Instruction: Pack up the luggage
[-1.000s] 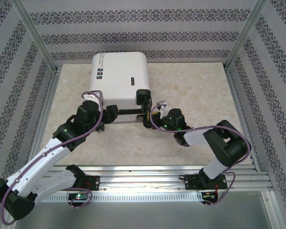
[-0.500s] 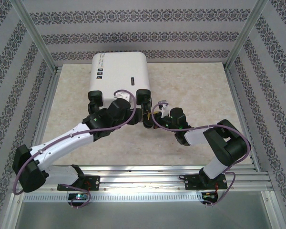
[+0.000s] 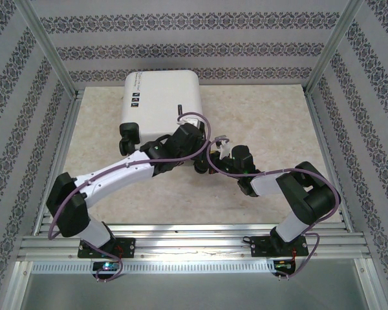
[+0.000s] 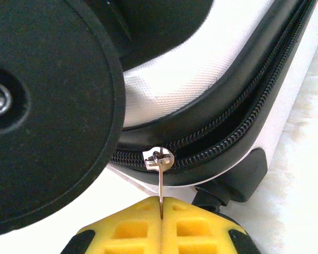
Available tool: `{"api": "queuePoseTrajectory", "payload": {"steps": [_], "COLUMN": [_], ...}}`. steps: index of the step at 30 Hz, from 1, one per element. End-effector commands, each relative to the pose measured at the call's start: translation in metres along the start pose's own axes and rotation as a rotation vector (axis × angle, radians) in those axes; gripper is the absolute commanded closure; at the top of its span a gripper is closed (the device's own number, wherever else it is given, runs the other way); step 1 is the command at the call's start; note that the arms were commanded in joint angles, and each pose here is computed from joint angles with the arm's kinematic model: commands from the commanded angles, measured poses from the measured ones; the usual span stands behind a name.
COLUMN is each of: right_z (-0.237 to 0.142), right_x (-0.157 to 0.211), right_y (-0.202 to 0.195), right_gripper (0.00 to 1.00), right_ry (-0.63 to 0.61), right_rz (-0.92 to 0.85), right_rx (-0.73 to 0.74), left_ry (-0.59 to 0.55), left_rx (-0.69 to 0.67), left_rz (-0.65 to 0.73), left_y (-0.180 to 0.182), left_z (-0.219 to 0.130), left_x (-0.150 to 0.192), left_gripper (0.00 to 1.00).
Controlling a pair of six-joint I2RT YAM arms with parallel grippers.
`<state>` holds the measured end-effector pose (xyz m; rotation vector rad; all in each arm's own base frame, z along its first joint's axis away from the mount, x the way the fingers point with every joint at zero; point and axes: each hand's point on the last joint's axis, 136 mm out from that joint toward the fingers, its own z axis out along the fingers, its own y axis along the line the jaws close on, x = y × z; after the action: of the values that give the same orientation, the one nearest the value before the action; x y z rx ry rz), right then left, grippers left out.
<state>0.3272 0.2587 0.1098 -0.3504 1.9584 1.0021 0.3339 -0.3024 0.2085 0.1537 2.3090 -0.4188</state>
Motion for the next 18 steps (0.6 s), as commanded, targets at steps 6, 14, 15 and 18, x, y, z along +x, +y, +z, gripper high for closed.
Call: {"api": "queuePoseTrajectory", "payload": {"steps": [6, 14, 15, 18], "right_z": [-0.009, -0.012, -0.013, -0.015], "right_x": [-0.023, -0.025, -0.025, -0.026], "right_y": [0.009, 0.009, 0.006, 0.001], "right_gripper": [1.0, 1.0, 1.0, 1.0], "right_ry": [-0.084, -0.092, -0.096, -0.102], "right_rz": [-0.05, -0.059, -0.058, -0.055], "right_rx": [-0.034, -0.024, -0.009, 0.02], "left_ry": [0.032, -0.003, -0.005, -0.012], "left_rx": [-0.159, -0.182, -0.181, -0.168], "left_rz": [0.037, 0.033, 0.035, 0.048], "left_y": [0.018, 0.025, 0.025, 0.025], "left_z": [0.009, 0.012, 0.012, 0.011], "left_x": [0.009, 0.009, 0.01, 0.011], "left_gripper": [0.35, 0.48, 0.49, 0.56]}}
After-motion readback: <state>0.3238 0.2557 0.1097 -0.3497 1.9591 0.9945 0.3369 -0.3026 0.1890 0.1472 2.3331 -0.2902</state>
